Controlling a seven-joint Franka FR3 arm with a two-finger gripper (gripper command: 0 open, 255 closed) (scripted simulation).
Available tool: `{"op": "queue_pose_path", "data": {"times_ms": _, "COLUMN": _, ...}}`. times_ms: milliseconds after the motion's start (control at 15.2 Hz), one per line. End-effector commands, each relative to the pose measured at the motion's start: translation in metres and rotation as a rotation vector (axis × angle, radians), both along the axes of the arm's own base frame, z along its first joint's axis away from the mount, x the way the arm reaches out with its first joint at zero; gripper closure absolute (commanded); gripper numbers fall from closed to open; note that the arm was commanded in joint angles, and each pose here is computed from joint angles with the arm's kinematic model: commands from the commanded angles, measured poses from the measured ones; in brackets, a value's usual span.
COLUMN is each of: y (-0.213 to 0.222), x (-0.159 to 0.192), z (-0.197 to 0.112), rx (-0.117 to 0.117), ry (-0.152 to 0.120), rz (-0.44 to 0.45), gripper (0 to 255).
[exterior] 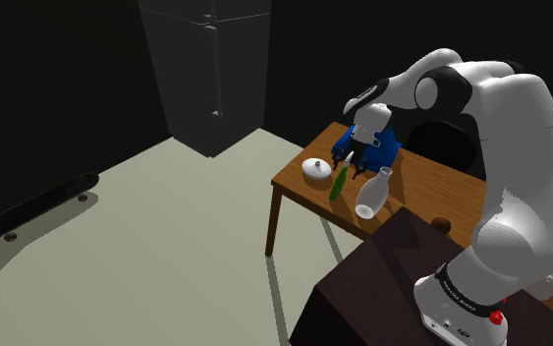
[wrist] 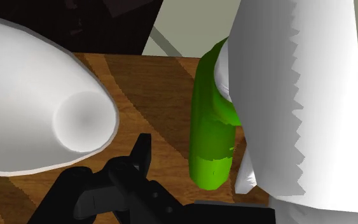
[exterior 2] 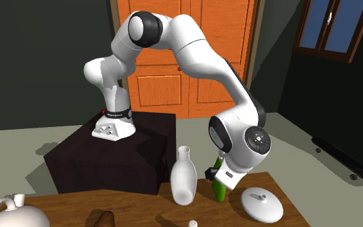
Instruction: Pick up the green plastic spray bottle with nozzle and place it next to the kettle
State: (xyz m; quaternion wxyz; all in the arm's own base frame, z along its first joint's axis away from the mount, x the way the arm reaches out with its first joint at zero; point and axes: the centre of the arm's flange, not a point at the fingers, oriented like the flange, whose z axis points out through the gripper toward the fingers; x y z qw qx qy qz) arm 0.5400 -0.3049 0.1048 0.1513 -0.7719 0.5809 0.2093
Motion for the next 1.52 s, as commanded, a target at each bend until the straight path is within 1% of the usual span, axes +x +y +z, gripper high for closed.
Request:
{"op": "queue_pose_path", "data": {"times_ms": 0, "y": 0.000, "x": 0.000, "z": 0.000, "rx": 0.000, "ry": 0.000, "rz": 0.000, "gripper": 255}}
{"op": "queue_pose_path", "data": {"times_ms": 594, "y": 0.000, "x": 0.000, "z": 0.000, "rx": 0.000, "ry": 0.000, "rz": 0.000, "gripper": 255}}
{"op": "queue_pose_path", "data": {"times_ms": 1452, "y": 0.000, "x": 0.000, "z": 0.069, "rx": 0.000, "ry": 0.000, "rz": 0.000, "gripper": 255}}
